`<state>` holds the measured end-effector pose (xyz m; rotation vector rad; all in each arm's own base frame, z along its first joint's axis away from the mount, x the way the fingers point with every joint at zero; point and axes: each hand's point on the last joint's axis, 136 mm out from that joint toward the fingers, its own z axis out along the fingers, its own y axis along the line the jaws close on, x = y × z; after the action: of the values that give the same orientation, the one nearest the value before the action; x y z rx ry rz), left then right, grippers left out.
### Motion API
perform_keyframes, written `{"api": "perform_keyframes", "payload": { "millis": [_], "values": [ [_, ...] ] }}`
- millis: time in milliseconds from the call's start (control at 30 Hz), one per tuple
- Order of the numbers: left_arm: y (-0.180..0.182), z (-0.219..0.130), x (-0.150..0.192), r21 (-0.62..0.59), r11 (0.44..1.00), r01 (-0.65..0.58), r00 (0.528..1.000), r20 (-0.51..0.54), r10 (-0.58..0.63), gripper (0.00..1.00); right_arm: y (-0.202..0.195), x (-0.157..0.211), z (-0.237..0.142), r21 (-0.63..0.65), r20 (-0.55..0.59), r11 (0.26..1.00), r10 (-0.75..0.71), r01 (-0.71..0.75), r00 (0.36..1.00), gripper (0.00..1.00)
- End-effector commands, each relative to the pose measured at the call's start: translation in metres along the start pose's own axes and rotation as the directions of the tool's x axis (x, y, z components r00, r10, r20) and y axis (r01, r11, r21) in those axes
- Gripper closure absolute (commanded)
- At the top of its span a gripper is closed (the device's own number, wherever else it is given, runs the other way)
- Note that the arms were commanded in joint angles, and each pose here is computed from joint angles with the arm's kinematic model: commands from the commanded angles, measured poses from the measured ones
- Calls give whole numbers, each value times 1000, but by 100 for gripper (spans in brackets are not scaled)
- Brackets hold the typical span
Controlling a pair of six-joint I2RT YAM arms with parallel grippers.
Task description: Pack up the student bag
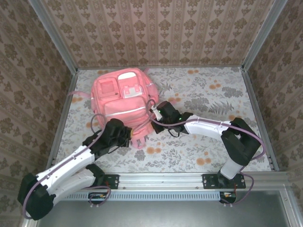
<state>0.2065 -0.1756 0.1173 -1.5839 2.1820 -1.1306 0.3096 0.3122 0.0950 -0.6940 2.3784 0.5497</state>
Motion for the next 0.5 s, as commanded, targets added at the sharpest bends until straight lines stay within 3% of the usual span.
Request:
{"api": "perform_keyframes", "payload": {
  "millis": [0,233,467],
  "values": [
    [76,-18,-47,-250,968,-15,984,170,59,100,-121,17,-31,480,-14,871,122,-101,992,100],
    [69,-8,-46,-203,979,0,985,168,34,100,-71,42,-50,316,-19,923,236,-218,972,100],
    [61,3,-40,-210,978,-16,987,152,48,100,-8,64,-45,239,-67,952,215,-193,974,100]
  ]
}}
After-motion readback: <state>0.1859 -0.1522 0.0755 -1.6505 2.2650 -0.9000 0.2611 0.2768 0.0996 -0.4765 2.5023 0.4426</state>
